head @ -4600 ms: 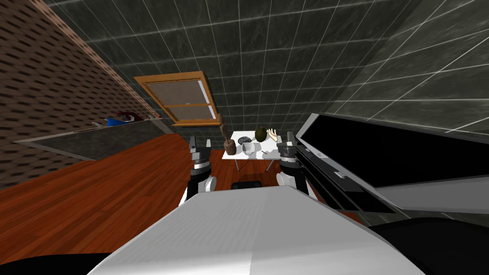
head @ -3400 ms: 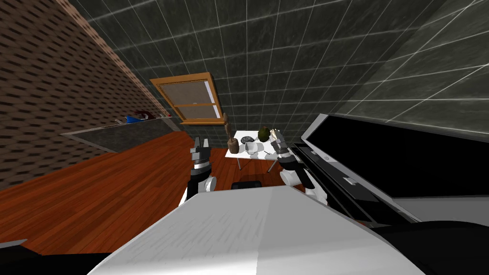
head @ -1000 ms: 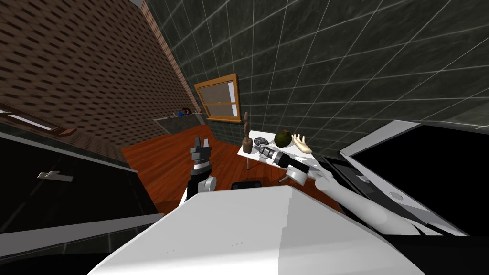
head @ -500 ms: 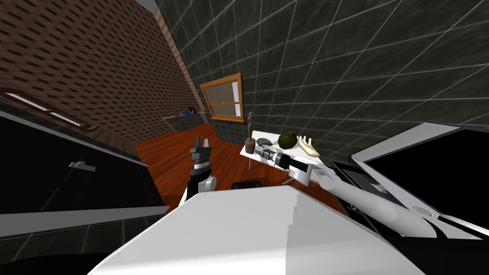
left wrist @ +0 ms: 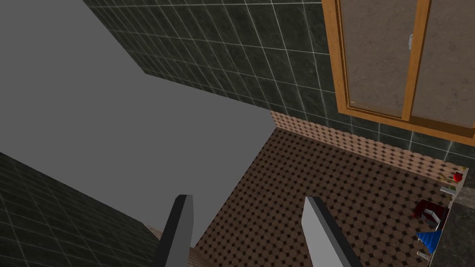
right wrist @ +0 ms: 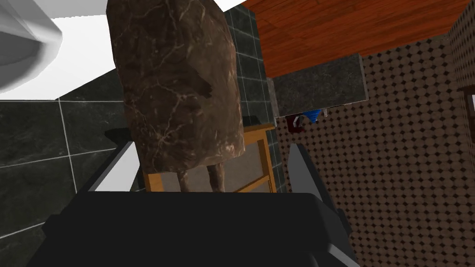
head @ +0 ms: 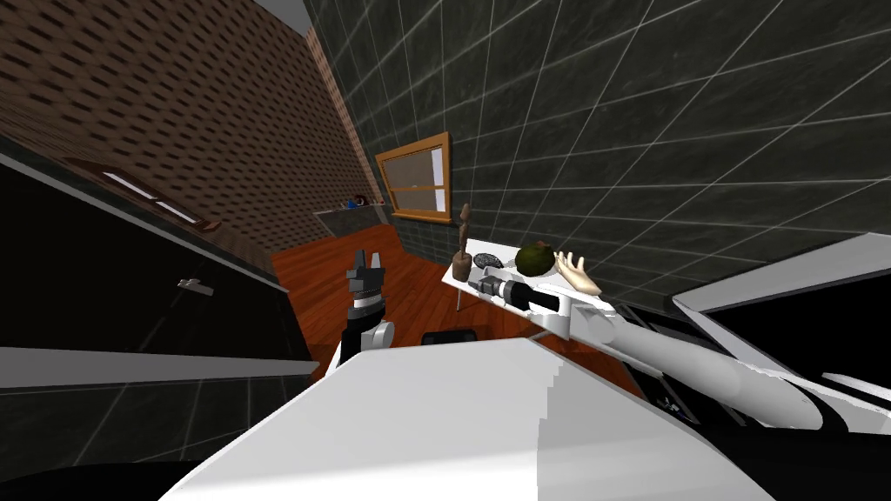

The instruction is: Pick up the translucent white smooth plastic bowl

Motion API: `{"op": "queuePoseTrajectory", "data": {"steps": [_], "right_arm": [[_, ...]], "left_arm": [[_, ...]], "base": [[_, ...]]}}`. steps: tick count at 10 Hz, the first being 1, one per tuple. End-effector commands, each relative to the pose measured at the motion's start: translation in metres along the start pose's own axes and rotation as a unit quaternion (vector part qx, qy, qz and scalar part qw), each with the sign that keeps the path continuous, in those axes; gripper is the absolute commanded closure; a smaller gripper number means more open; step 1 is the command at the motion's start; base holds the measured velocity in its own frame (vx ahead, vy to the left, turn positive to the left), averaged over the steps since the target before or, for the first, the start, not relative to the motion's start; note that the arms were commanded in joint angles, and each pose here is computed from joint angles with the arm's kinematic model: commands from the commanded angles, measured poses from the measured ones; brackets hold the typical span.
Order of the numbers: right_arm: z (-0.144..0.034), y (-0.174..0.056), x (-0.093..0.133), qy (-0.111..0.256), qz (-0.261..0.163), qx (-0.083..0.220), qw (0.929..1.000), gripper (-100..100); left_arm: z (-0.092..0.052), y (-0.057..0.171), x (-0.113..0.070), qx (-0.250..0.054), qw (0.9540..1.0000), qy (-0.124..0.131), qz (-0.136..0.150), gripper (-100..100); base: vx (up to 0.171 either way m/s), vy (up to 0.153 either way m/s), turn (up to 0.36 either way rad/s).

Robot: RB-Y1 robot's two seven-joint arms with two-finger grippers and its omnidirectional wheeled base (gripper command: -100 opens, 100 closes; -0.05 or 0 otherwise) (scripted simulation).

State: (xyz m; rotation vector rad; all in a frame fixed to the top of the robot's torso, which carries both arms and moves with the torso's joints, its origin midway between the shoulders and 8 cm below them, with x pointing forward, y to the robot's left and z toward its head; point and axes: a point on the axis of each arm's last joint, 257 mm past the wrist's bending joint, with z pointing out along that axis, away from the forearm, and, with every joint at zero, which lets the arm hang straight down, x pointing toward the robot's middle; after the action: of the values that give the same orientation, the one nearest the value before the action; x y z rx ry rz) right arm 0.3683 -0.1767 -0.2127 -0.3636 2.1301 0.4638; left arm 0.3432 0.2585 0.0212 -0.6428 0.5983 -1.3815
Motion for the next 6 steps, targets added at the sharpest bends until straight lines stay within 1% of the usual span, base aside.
{"op": "queuePoseTrajectory", "data": {"steps": [1, 2, 3, 4, 5, 6], "right_arm": [[-0.001, -0.004, 0.005, 0.011, -0.006, 0.009, 0.9999, -100], [-0.006, -0.012, 0.019, 0.041, -0.041, 0.021, 0.9981, -100], [-0.006, -0.015, 0.022, 0.047, -0.041, 0.028, 0.9977, -100], [-0.012, -0.024, 0.036, 0.078, -0.072, 0.04, 0.9935, -100], [-0.013, -0.028, 0.038, 0.084, -0.076, 0.046, 0.9926, -100], [-0.02, -0.036, 0.052, 0.114, -0.104, 0.057, 0.9865, -100]], "left_arm": [[0.0, 0.0, 0.0, 0.0, 1.0, 0.0, 0.0, 0], [0.0, 0.0, 0.0, 0.0, 1.0, 0.0, 0.0, 0], [0.0, 0.0, 0.0, 0.0, 1.0, 0.0, 0.0, 0], [0.0, 0.0, 0.0, 0.0, 1.0, 0.0, 0.0, 0], [0.0, 0.0, 0.0, 0.0, 1.0, 0.0, 0.0, 0], [0.0, 0.0, 0.0, 0.0, 1.0, 0.0, 0.0, 0]], "base": [[0.006, 0.005, 0.006], [0.007, 0.014, 0.187], [0.012, 0.01, 0.092], [0.017, 0.02, 0.157], [0.016, 0.014, 0.1], [0.021, 0.017, 0.151]]}}
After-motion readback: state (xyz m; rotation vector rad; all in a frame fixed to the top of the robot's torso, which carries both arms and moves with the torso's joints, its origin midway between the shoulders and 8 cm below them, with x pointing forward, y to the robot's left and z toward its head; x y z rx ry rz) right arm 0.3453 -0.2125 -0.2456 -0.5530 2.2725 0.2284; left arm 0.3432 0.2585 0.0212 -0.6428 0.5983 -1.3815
